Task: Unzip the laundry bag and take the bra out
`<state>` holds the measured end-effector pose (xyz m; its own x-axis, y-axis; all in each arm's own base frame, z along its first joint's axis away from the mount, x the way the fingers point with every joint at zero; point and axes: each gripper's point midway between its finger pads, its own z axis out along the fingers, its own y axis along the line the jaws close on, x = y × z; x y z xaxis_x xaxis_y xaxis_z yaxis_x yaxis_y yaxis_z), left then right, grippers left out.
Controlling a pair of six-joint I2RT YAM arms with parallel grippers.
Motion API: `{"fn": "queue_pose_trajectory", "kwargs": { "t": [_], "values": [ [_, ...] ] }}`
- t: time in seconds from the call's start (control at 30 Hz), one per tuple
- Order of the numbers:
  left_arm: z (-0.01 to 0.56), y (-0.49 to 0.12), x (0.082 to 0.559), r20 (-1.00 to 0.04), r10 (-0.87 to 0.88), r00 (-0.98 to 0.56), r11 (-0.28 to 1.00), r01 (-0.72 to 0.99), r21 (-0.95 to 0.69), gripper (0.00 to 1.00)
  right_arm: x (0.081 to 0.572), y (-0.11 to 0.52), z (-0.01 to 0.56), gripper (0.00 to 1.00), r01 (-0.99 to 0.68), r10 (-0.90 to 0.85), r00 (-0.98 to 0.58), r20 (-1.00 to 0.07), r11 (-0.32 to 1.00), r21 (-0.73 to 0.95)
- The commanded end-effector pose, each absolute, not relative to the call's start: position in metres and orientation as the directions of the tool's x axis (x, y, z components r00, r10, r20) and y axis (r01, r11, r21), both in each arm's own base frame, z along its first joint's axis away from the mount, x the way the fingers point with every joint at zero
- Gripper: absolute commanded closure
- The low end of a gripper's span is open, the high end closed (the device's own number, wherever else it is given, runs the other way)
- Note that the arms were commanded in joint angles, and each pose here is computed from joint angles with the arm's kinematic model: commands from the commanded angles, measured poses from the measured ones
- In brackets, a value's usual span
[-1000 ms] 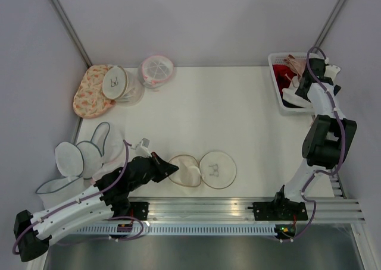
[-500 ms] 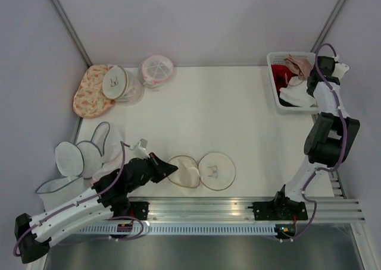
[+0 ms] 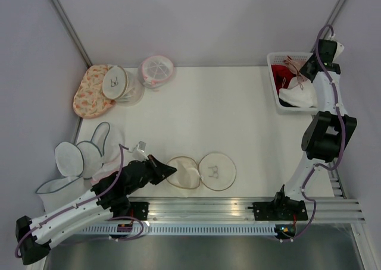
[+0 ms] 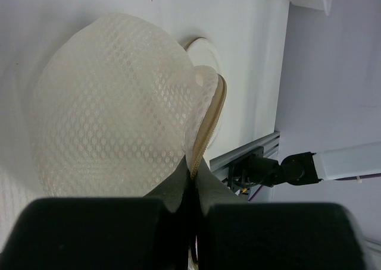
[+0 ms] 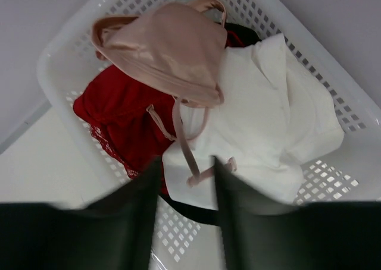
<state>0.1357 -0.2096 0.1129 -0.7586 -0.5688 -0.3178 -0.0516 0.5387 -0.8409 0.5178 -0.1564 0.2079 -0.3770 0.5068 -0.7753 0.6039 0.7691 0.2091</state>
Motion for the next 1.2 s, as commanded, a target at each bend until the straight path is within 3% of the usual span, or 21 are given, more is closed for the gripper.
{"fn": "queue_pose_trajectory", "kwargs": {
  "t": [0.0, 0.03, 0.27, 0.37, 0.57, 0.6, 0.77, 0.97, 1.17],
  "values": [
    [0.116, -0.210, 0.138, -0.295, -0.594, -0.748, 0.513, -0.070, -0.856, 0.98, 0.544, -0.165, 0.228, 0.39, 0.600, 0.511, -0.302, -0.804, 0.758, 0.256],
    [0.116, -0.210, 0.138, -0.296, -0.595, -0.747, 0.513, -0.069, -0.856, 0.98, 0.549, -0.167, 0.231, 0.03, 0.603, 0.512, -0.318, -0.798, 0.759, 0.246],
    [0.116, -0.207, 0.142, -0.316, -0.605, -0.731, 0.525, -0.068, -0.848, 0.98, 0.522, -0.146, 0.264, 0.02, 0.551, 0.468, -0.293, -0.834, 0.795, 0.252],
    [0.116, -0.206, 0.143, -0.325, -0.605, -0.726, 0.531, -0.064, -0.845, 0.98, 0.481, -0.110, 0.303, 0.02, 0.465, 0.433, -0.259, -0.863, 0.839, 0.282],
    [0.121, -0.204, 0.146, -0.355, -0.606, -0.712, 0.543, -0.044, -0.839, 0.98, 0.400, 0.046, 0.279, 0.02, 0.186, 0.318, -0.426, -0.847, 0.947, 0.262],
    [0.120, -0.203, 0.147, -0.359, -0.606, -0.709, 0.548, -0.046, -0.835, 0.98, 0.383, 0.063, 0.249, 0.02, 0.177, 0.334, -0.484, -0.809, 0.942, 0.284],
    [0.118, -0.199, 0.147, -0.367, -0.611, -0.702, 0.557, -0.051, -0.829, 0.98, 0.303, 0.130, 0.205, 0.02, 0.071, 0.303, -0.579, -0.757, 0.943, 0.324],
    [0.118, -0.197, 0.149, -0.375, -0.618, -0.691, 0.559, -0.051, -0.828, 0.98, 0.217, 0.167, 0.134, 0.02, 0.011, 0.282, -0.710, -0.645, 0.920, 0.391],
    [0.116, -0.196, 0.149, -0.379, -0.618, -0.688, 0.564, -0.053, -0.824, 0.98, 0.180, 0.172, 0.092, 0.02, 0.035, 0.344, -0.745, -0.571, 0.876, 0.481]
  ]
}}
